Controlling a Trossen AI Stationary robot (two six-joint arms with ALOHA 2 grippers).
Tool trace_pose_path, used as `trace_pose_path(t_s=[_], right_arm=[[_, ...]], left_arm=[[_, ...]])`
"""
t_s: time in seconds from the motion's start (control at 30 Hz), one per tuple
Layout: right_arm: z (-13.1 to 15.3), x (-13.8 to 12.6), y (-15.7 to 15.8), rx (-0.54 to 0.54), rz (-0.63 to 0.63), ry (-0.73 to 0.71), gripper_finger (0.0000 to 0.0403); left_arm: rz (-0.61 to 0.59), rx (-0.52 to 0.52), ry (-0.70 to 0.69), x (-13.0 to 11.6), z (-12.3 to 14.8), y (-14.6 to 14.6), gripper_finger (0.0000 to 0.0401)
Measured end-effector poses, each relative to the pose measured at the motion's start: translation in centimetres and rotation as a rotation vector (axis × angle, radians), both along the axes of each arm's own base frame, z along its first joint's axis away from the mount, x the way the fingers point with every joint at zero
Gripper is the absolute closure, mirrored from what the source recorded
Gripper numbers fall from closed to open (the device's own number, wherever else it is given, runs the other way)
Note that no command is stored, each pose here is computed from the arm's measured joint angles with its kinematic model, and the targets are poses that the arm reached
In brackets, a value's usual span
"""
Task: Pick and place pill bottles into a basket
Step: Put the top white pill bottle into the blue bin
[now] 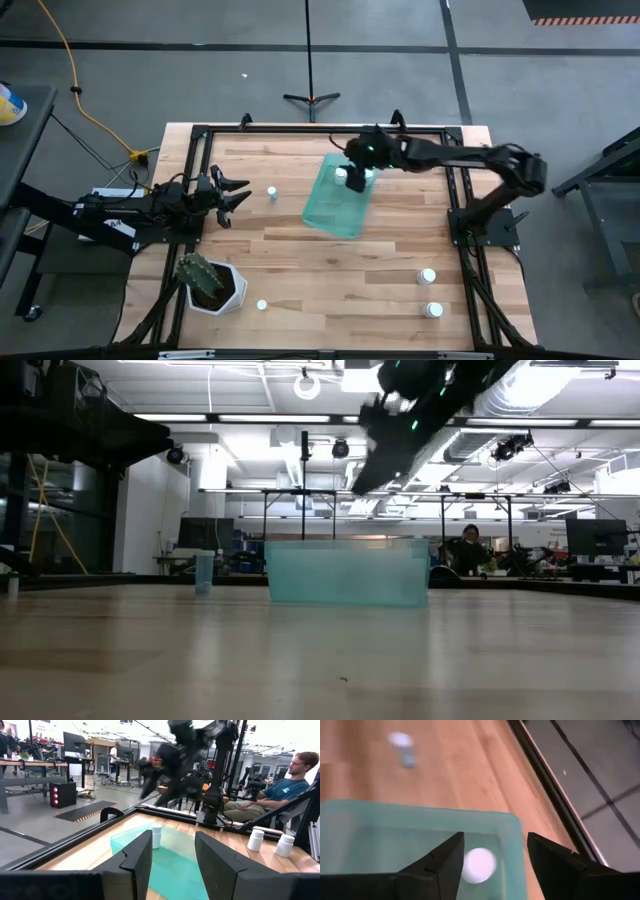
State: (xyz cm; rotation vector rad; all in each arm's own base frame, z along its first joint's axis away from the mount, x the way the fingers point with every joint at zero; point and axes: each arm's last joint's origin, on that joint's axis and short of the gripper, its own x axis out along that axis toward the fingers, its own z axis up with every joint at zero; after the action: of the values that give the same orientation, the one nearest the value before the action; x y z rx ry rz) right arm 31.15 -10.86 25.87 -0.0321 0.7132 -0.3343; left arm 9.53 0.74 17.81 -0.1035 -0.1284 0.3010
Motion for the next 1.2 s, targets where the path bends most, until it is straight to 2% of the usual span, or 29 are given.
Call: trace_pose_path(t_s=[0.2, 0.33, 0.53, 0.7, 0.87, 0.93, 1.07, 1.2], right_arm=[[3.4, -3.0, 5.7, -0.003, 0.137, 0.056, 0.0211], [3.4, -4.8, 9.4, 0.009, 0.126, 0.175, 0.0218], [2.5, -6.9, 14.8, 0.101, 0.155, 0.327, 0.0222], [1.5, -8.1, 18.4, 0.235, 0.109, 0.408, 0.0222], [0.7, -7.5, 20.9, 0.41, -0.009, 0.359, 0.0222], [0.3, -7.2, 21.1, 0.447, -0.053, 0.364, 0.0221], [-1.2, -7.4, 21.6, 0.484, -0.129, 0.495, 0.0205], [-2.6, -8.3, 22.2, 0.528, -0.309, 0.656, 0.017]], left_arm=[[0.0, -0.004, -0.001, 0.0, 0.0, 0.0, 0.0217], [0.0, -0.004, -0.001, 0.0, 0.0, 0.0, 0.0217], [0.001, -0.004, 0.002, 0.0, 0.0, 0.0, 0.0217], [0.001, -0.004, 0.006, 0.0, -0.1, 0.0, 0.0217], [0.001, -0.004, 0.004, 0.0, -0.1, 0.0, 0.0217], [0.001, -0.004, 0.003, 0.0, 0.0, 0.0, 0.0217], [0.001, -0.002, 0.0, 0.0, 0.0, 0.0, 0.0217], [0.002, -0.001, 0.0, 0.0, 0.0, 0.0, 0.0217]])
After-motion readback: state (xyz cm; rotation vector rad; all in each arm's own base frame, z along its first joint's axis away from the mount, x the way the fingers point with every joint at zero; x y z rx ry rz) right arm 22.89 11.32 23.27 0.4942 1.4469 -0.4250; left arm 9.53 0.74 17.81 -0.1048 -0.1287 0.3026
